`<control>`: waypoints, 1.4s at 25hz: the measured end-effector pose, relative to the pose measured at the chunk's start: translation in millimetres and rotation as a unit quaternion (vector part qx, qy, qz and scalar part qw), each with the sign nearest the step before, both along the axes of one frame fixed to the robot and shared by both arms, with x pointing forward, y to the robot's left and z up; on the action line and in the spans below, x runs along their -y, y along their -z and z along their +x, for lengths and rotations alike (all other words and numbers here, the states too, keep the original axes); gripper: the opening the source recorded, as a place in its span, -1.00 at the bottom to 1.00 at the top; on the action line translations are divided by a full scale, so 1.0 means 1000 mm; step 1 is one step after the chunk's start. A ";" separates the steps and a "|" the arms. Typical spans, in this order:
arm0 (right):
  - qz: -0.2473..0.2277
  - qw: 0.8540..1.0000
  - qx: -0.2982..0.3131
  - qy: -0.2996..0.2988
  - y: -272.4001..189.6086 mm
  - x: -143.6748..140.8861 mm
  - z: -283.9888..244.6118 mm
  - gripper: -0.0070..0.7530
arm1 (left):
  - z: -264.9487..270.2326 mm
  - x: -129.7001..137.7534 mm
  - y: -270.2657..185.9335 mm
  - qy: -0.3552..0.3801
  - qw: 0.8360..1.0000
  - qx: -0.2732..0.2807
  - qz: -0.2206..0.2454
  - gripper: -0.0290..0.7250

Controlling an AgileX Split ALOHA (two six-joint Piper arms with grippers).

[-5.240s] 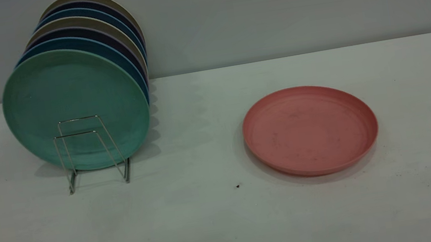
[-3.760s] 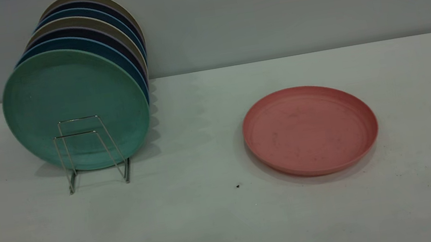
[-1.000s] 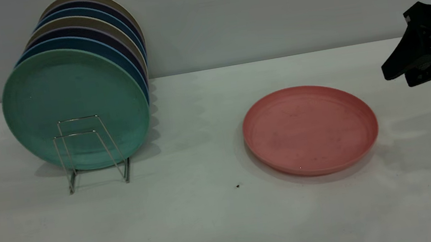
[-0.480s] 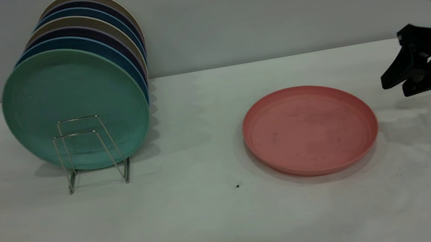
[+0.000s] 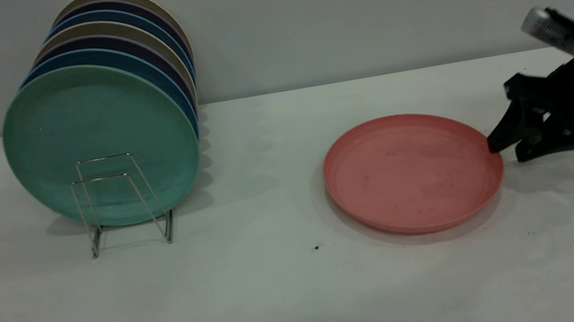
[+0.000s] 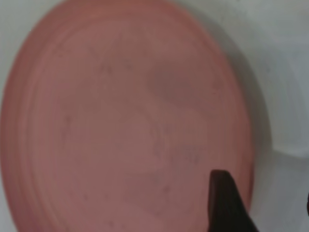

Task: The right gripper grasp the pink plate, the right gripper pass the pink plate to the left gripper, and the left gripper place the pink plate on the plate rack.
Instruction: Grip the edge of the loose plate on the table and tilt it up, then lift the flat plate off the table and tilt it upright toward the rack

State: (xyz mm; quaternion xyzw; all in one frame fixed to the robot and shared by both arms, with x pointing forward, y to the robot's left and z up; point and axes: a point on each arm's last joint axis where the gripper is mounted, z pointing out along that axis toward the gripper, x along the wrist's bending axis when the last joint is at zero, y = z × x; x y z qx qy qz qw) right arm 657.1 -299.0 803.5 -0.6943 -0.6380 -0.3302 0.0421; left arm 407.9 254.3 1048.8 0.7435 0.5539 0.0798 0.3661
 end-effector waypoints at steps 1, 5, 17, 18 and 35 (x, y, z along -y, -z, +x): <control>0.001 1.000 -0.003 0.001 0.003 -0.001 0.000 0.12 | 0.000 0.000 0.000 0.000 1.000 0.000 0.000 0.18; 0.008 1.000 -0.013 0.005 0.013 -0.006 -0.001 0.12 | 0.000 0.000 0.000 0.000 1.000 0.001 0.000 0.18; 0.016 1.000 -0.018 -0.006 0.017 -0.023 -0.001 -0.71 | 0.000 0.000 0.000 0.000 1.000 0.001 0.000 0.18; 0.018 1.000 -0.019 -0.007 0.017 -0.023 -0.001 -0.82 | 0.000 0.000 0.000 0.000 1.000 0.001 0.000 0.18; 0.151 0.983 0.015 -0.106 -0.049 -0.046 -0.006 -0.94 | 0.000 0.002 -0.001 -0.005 1.000 -0.001 -0.016 0.18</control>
